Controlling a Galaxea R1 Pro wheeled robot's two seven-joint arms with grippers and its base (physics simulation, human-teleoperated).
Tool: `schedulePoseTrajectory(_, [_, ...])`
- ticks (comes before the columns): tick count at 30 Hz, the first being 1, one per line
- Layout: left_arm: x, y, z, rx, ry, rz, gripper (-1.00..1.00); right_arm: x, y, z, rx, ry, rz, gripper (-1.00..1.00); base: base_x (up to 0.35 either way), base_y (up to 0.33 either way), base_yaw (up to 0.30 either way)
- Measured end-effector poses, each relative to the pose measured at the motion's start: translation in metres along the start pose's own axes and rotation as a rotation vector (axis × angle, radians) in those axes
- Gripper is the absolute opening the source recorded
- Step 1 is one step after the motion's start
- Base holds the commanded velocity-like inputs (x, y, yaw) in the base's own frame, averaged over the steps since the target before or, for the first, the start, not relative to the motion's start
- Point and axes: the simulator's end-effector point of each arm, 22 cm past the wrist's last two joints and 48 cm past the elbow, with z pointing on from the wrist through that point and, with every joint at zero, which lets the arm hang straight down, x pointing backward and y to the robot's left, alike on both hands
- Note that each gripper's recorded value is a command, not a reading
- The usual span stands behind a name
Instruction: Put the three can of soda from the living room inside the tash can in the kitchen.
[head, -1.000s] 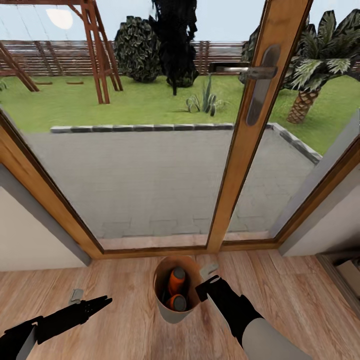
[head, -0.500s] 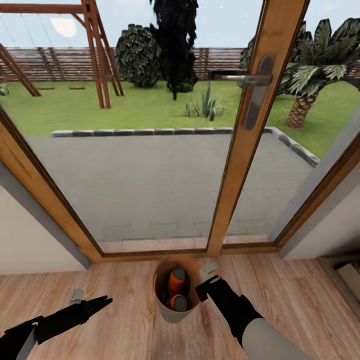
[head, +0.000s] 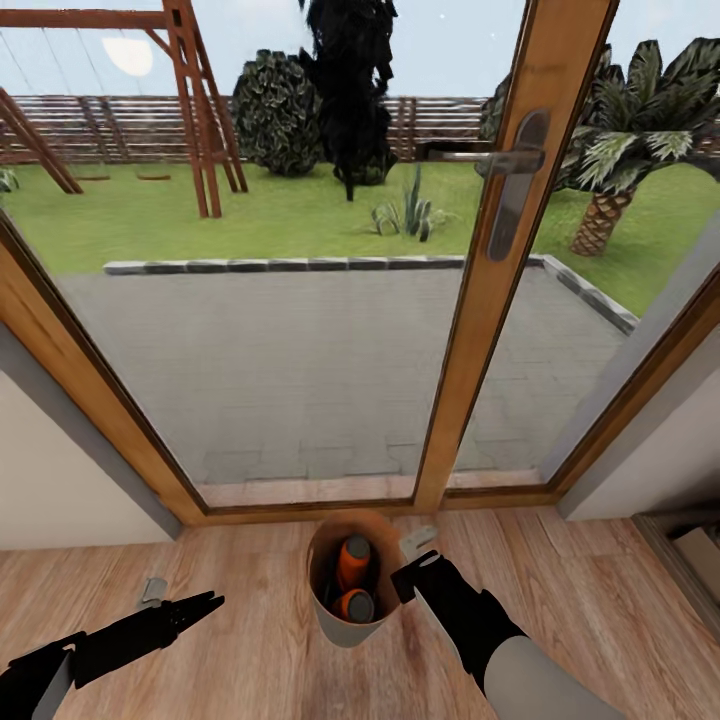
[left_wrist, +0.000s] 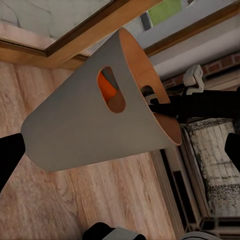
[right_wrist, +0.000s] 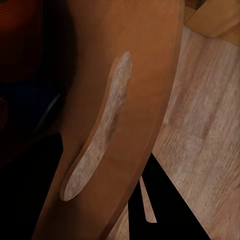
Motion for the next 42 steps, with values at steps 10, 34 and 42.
schedulePoseTrajectory(10, [0.0, 0.0, 0.0, 0.0, -0.001, 0.0, 1.0, 0.0, 0.0, 0.0, 0.0, 0.0, 0.001, -1.0, 0.0, 0.0, 0.0])
schedulePoseTrajectory(34, [0.0, 0.0, 0.0, 0.001, 0.0, 0.001, 1.0, 0.0, 0.0, 0.0, -0.001, 0.0, 0.001, -1.0, 0.0, 0.0, 0.0])
schedulePoseTrajectory(42, [-0.005, 0.009, -0.013, -0.025, -0.01, 0.098, 1.0, -0.001, 0.001, 0.0, -0.004, -0.002, 0.0, -1.0, 0.0, 0.0, 0.0])
